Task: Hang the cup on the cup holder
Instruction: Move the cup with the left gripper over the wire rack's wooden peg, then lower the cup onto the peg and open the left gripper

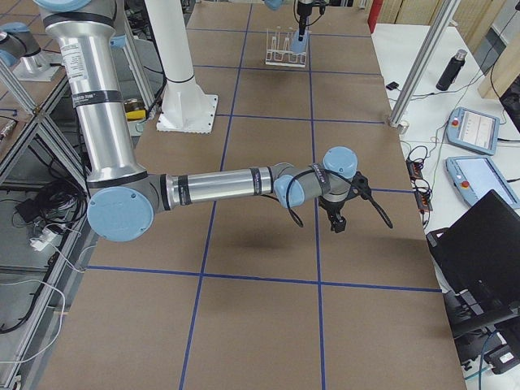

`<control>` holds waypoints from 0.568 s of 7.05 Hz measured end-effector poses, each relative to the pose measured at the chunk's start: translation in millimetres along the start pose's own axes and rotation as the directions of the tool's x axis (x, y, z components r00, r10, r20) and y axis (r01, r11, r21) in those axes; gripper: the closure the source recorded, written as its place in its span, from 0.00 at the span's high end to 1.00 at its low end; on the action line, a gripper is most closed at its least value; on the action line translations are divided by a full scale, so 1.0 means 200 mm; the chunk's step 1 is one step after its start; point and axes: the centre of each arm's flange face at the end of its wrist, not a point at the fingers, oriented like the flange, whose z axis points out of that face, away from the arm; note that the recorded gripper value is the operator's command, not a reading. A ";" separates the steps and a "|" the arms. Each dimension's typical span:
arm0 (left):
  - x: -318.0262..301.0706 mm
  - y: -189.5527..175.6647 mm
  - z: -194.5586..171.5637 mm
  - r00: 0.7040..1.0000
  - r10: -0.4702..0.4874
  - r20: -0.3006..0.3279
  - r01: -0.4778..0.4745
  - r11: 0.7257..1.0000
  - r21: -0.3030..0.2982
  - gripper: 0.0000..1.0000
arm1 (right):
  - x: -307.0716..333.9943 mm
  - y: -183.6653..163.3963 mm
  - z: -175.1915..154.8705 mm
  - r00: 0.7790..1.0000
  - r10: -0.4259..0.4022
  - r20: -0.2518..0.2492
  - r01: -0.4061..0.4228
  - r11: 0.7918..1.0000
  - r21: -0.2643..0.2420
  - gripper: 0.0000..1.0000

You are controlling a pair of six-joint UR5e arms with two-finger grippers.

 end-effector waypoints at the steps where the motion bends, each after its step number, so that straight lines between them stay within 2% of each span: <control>1: 0.00 0.01 0.01 1.000 0.005 -0.002 -0.005 1.000 0.001 0.98 | 0.00 0.00 0.00 1.000 0.000 0.000 0.000 1.000 0.000 1.00; 3: 0.02 0.01 -0.03 0.999 0.037 -0.015 -0.036 0.999 0.019 0.98 | -0.02 -0.02 -0.07 1.000 0.031 0.000 -0.031 0.999 -0.014 1.00; 4: -0.02 0.01 -0.08 0.996 0.093 -0.014 -0.092 0.995 0.040 0.98 | -0.06 -0.02 -0.18 0.998 0.064 -0.010 -0.064 0.998 -0.024 1.00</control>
